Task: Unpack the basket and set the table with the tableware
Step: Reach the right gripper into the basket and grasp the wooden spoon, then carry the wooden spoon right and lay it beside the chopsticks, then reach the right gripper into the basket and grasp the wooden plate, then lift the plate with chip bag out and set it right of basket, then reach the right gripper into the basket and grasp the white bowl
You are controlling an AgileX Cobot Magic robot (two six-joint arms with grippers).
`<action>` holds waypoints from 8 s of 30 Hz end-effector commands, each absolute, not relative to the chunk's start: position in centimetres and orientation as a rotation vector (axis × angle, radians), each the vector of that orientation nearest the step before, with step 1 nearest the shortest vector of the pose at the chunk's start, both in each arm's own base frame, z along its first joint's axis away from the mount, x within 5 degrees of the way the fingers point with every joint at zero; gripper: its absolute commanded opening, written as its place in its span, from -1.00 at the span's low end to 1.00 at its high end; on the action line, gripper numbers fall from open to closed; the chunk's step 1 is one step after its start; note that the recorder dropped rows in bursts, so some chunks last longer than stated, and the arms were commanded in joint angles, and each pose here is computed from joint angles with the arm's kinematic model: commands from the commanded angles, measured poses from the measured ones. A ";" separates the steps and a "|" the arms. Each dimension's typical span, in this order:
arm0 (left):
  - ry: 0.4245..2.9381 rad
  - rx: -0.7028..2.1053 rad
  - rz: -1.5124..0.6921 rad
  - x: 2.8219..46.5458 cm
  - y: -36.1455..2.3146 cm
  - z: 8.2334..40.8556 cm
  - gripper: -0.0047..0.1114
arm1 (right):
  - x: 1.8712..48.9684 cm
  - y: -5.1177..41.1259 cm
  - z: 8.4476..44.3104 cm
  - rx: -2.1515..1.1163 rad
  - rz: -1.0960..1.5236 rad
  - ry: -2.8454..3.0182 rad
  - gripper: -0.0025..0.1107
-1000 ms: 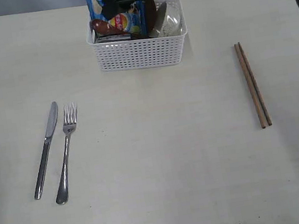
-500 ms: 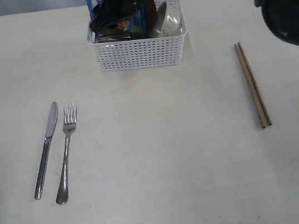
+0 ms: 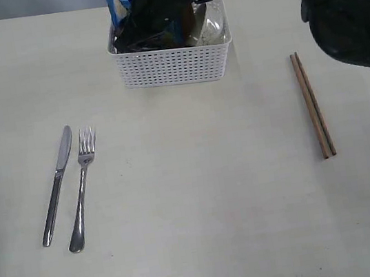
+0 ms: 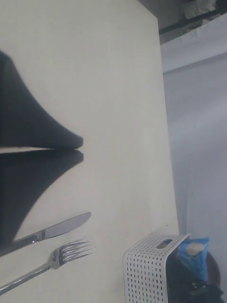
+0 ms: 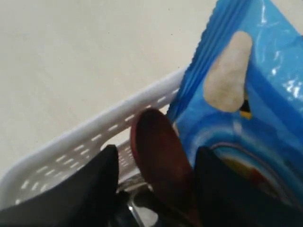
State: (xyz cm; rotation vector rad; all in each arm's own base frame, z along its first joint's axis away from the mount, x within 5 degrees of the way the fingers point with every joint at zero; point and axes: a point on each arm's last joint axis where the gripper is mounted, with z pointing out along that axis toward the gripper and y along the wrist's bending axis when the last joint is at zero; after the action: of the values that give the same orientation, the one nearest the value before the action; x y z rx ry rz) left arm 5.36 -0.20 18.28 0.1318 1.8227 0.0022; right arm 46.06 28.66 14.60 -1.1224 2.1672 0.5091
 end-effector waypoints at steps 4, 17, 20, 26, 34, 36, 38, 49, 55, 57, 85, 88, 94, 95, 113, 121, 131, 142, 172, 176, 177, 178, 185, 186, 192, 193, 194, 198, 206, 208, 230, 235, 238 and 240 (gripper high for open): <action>1.823 0.133 -0.005 5.4 -0.2 18.2 -0.92 | 46.3 28.3 14.0 -1.126 0.479 2.179 -0.78; 1.822 0.134 -0.003 5.4 -0.2 18.2 -0.92 | 45.5 28.0 19.4 -1.138 0.496 2.107 -0.96; 1.822 0.136 0.000 5.4 -0.2 18.2 -0.92 | 45.1 27.8 21.5 -1.141 0.500 2.077 -0.96; 1.822 0.136 0.000 5.4 -0.2 18.2 -0.92 | 43.6 27.3 25.7 -1.182 0.513 2.032 -0.96; 1.822 0.136 0.000 5.4 -0.2 18.2 -0.92 | 41.1 25.9 32.9 -1.132 0.524 1.960 -0.96; 1.822 0.136 0.000 5.4 -0.2 18.2 -0.92 | 40.6 25.4 34.1 -1.111 0.498 1.969 -0.96; 1.822 0.136 0.000 5.4 -0.2 18.2 -0.92 | 40.3 24.5 35.0 -1.062 0.423 2.021 -0.96; 1.822 0.136 0.000 5.4 -0.2 18.2 -0.92 | 42.6 13.8 32.5 -0.537 0.194 2.521 -0.96; 1.822 0.136 0.000 5.4 -0.2 18.2 -0.92 | 42.9 5.3 24.3 -0.107 0.159 2.760 -0.96; 1.822 0.136 0.000 5.4 -0.2 18.2 -0.92 | 42.3 3.1 21.6 0.005 0.147 2.800 -0.96; 1.822 0.136 0.000 5.4 -0.2 18.2 -0.92 | 39.4 0.7 12.6 0.132 0.164 2.842 -0.25; 1.822 0.136 0.000 5.4 -0.2 18.2 -0.92 | 39.8 1.0 14.1 0.162 0.207 2.808 -0.26; 1.822 0.136 0.000 5.4 -0.2 18.2 -0.92 | 40.4 2.4 19.4 0.075 0.423 2.674 -0.25; 1.822 0.136 0.000 5.4 -0.2 18.2 -0.92 | 40.4 2.9 20.6 0.041 0.480 2.642 -0.25; 1.822 0.136 0.000 5.4 -0.2 18.2 -0.92 | 40.7 19.3 28.0 -0.356 0.264 2.577 -0.25; 1.822 0.136 0.000 5.4 -0.2 18.2 -0.92 | 43.5 20.7 24.4 -0.458 0.185 2.599 -0.25; 1.822 0.136 0.000 5.4 -0.2 18.2 -0.92 | 43.5 20.9 22.8 -0.459 0.209 2.679 -0.25; 1.823 0.132 -0.007 5.3 -0.2 18.2 -0.92 | 44.0 20.7 23.4 -0.525 0.149 2.610 -0.25; 1.823 0.134 -0.004 5.4 -0.2 18.2 -0.92 | 49.1 17.0 22.8 -0.718 0.543 2.344 -0.96; 1.823 0.134 -0.004 5.4 -0.2 18.2 -0.92 | 49.0 15.8 25.0 -0.668 0.565 2.303 -0.96; 1.823 0.134 -0.004 5.4 -0.2 18.2 -0.92 | 49.0 15.4 25.7 -0.651 0.570 2.291 -0.96; 1.823 0.134 -0.004 5.4 -0.2 18.2 -0.92 | 49.1 14.8 26.1 -0.634 0.572 2.284 -0.96; 1.823 0.134 -0.004 5.4 -0.2 18.2 -0.92 | 50.1 7.8 27.6 -0.269 0.602 2.339 -0.96; 1.823 0.134 -0.004 5.4 -0.2 18.2 -0.92 | 50.3 6.3 27.2 -0.199 0.611 2.364 -0.96; 1.823 0.134 -0.004 5.4 -0.2 18.2 -0.92 | 51.2 -1.7 21.6 0.188 0.682 2.548 -0.96; 1.823 0.134 -0.004 5.4 -0.2 18.2 -0.92 | 51.2 -2.7 20.4 0.247 0.701 2.582 -0.96; 1.823 0.134 -0.004 5.4 -0.2 18.2 -0.92 | 51.2 -3.5 19.4 0.291 0.720 2.604 -0.96; 1.823 0.134 -0.004 5.4 -0.2 18.2 -0.92 | 51.0 -5.7 15.4 0.426 0.800 2.677 -0.96; 1.823 0.134 -0.004 5.4 -0.2 18.2 -0.92 | 50.9 -7.1 11.9 0.535 0.832 2.724 -0.96; 1.823 0.134 -0.004 5.4 -0.2 18.2 -0.92 | 50.8 -7.1 11.6 0.555 0.840 2.731 -0.96; 1.823 0.134 -0.004 5.4 -0.2 18.2 -0.92 | 48.8 -10.4 16.3 0.587 0.846 2.751 -0.22; 1.823 0.134 -0.004 5.4 -0.2 18.2 -0.92 | 48.6 -8.3 22.9 0.477 0.989 2.577 -0.24; 1.823 0.134 -0.004 5.4 -0.2 18.2 -0.92 | 48.2 -4.7 26.4 0.344 0.987 2.552 -0.24; 1.823 0.134 -0.004 5.4 -0.2 18.2 -0.92 | 47.8 -1.6 28.1 0.253 0.972 2.564 -0.24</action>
State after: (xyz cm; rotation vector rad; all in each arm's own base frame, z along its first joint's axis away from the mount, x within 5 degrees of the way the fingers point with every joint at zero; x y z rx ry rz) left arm 5.36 -0.20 18.28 0.1318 1.8227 0.0022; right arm 48.44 -5.67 25.23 0.3995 2.5683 0.9546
